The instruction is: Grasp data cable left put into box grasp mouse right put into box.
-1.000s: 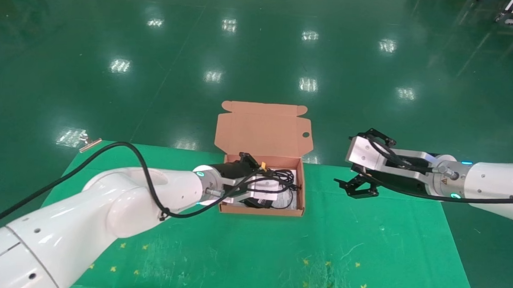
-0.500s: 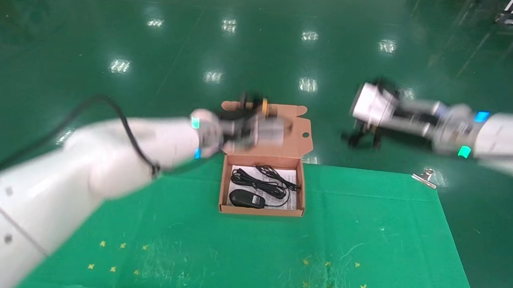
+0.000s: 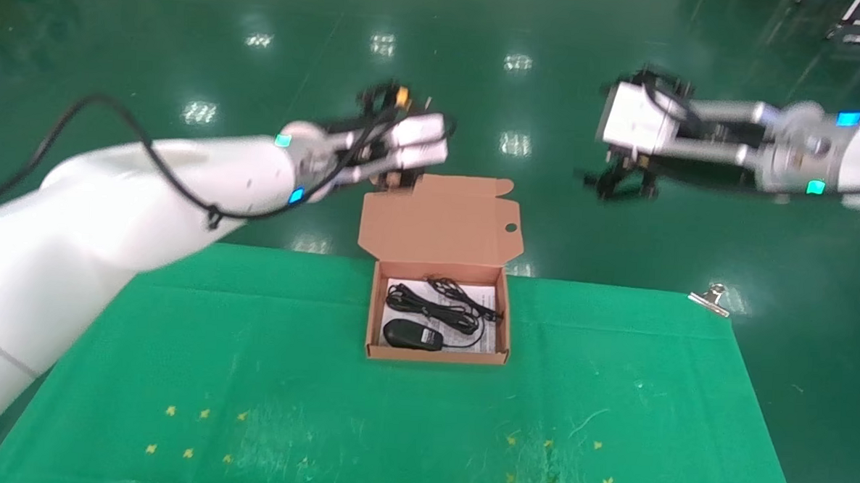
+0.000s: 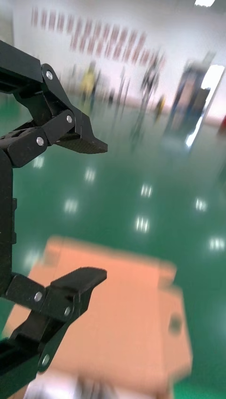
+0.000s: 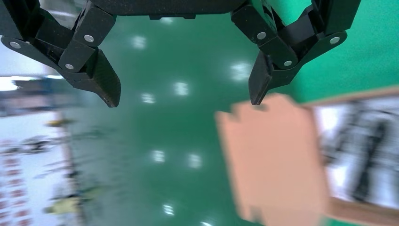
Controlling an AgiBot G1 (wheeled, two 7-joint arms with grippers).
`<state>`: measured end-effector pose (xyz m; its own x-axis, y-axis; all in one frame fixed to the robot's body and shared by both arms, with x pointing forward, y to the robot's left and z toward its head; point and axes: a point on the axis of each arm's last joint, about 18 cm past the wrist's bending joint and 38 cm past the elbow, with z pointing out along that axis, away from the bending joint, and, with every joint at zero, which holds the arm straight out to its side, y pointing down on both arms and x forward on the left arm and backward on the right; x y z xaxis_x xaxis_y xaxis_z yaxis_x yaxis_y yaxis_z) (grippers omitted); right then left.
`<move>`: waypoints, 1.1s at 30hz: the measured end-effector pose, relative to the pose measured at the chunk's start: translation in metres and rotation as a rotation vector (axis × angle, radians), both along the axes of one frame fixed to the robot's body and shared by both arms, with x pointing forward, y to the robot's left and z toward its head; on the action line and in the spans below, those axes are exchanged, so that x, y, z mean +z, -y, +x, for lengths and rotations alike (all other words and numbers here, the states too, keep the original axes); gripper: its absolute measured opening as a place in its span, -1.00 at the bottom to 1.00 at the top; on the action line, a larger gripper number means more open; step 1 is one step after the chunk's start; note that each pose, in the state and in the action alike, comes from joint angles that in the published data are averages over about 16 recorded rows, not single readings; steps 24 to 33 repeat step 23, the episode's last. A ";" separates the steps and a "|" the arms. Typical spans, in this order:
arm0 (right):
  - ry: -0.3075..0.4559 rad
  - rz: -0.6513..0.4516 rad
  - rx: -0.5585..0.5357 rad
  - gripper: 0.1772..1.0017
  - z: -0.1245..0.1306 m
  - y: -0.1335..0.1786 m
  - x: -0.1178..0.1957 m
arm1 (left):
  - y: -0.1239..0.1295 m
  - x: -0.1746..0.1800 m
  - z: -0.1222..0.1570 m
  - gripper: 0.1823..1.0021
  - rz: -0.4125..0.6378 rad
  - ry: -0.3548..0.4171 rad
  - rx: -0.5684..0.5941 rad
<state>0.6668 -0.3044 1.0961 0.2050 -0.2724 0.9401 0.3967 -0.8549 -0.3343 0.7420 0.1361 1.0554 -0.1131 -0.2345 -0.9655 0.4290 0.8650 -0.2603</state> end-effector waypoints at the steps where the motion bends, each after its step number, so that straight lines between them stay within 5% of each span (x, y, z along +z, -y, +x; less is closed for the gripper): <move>1: -0.015 0.013 0.011 1.00 -0.001 -0.001 -0.004 | -0.004 -0.005 -0.001 0.57 -0.018 -0.025 -0.005; 16: -0.237 0.215 0.220 1.00 -0.036 -0.010 -0.055 | -0.061 -0.065 -0.036 0.96 -0.285 -0.372 -0.141; 33: -0.281 0.257 0.272 1.00 -0.046 -0.012 -0.064 | -0.072 -0.073 -0.050 0.99 -0.337 -0.434 -0.189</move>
